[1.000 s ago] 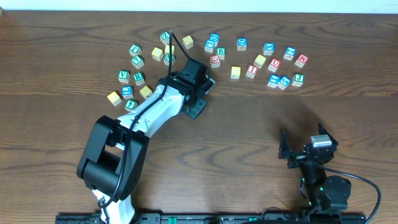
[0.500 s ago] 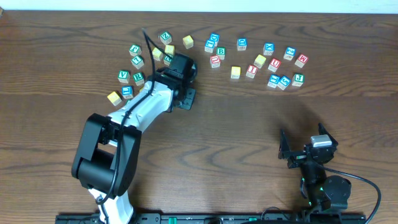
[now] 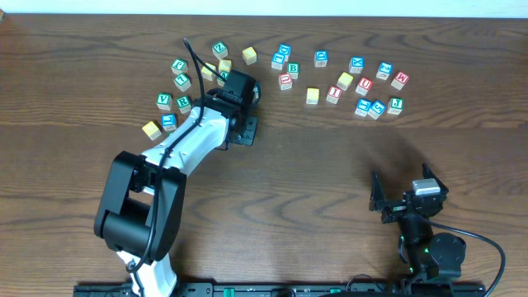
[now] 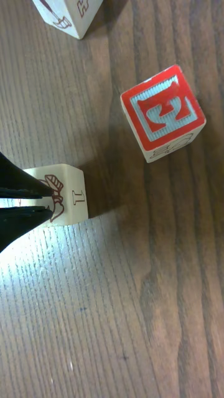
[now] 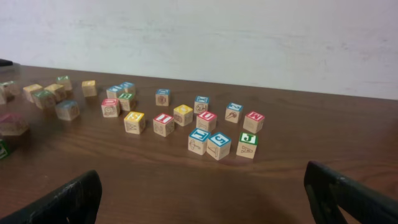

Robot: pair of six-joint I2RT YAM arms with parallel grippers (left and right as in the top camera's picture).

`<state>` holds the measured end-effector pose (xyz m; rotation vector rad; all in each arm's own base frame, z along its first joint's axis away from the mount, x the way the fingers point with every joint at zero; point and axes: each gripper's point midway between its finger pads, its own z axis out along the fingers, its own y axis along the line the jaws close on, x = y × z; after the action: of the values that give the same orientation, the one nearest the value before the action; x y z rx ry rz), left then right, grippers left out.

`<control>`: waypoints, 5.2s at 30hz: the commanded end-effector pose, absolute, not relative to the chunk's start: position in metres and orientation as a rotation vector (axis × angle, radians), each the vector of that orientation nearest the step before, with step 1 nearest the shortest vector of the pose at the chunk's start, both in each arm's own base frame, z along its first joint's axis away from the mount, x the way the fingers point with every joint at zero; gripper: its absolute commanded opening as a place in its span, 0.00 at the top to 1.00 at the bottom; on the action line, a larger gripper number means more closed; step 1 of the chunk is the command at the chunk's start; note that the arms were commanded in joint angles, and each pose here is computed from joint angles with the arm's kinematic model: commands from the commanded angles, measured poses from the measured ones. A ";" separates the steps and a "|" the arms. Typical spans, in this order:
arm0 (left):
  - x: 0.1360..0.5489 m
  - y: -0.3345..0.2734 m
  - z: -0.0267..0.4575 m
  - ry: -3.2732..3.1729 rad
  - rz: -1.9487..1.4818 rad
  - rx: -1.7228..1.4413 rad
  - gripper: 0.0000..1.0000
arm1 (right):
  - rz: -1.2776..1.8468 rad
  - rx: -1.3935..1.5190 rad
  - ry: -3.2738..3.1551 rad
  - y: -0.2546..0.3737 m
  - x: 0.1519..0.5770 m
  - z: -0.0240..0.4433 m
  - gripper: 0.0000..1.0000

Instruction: Spell out AI2

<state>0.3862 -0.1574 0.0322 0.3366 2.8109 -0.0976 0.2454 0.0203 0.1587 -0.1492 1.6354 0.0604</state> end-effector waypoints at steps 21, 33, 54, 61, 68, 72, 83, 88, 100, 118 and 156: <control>0.389 -0.169 0.045 2.759 -0.110 0.287 0.93 | 0.053 -0.151 1.640 0.020 0.246 0.156 0.01; 0.387 -0.168 0.033 2.787 -0.096 0.289 0.93 | 0.053 -0.151 1.640 0.020 0.246 0.156 0.01; 0.381 -0.165 0.017 2.835 -0.076 0.272 0.93 | 0.053 -0.151 1.640 0.020 0.246 0.156 0.01; 0.372 -0.173 0.014 2.868 -0.148 0.343 0.93 | 0.053 -0.151 1.640 0.020 0.246 0.156 0.01; 0.364 -0.183 0.008 2.893 -0.230 0.417 0.93 | 0.053 -0.151 1.640 0.020 0.246 0.156 0.01; 0.358 -0.181 -0.003 2.930 -0.219 0.425 0.93 | 0.053 -0.151 1.640 0.020 0.246 0.156 0.01; 0.356 -0.179 -0.006 2.942 -0.208 0.458 0.93 | 0.053 -0.151 1.640 0.020 0.246 0.156 0.01; 0.369 -0.185 0.037 2.831 -0.245 0.447 0.93 | 0.053 -0.151 1.640 0.020 0.246 0.156 0.01; 0.389 -0.130 0.094 2.701 -0.111 0.343 0.92 | 0.053 -0.151 1.640 0.020 0.246 0.156 0.01; 0.377 -0.119 0.014 2.931 -0.160 0.253 0.92 | 0.053 -0.151 1.640 0.020 0.246 0.156 0.01; 0.369 -0.174 0.018 2.896 -0.316 0.298 0.92 | 0.053 -0.151 1.640 0.020 0.246 0.156 0.01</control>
<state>0.3698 -0.1730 0.0238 0.3158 2.8873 -0.3075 0.2454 0.0203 0.1587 -0.1492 1.6354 0.0604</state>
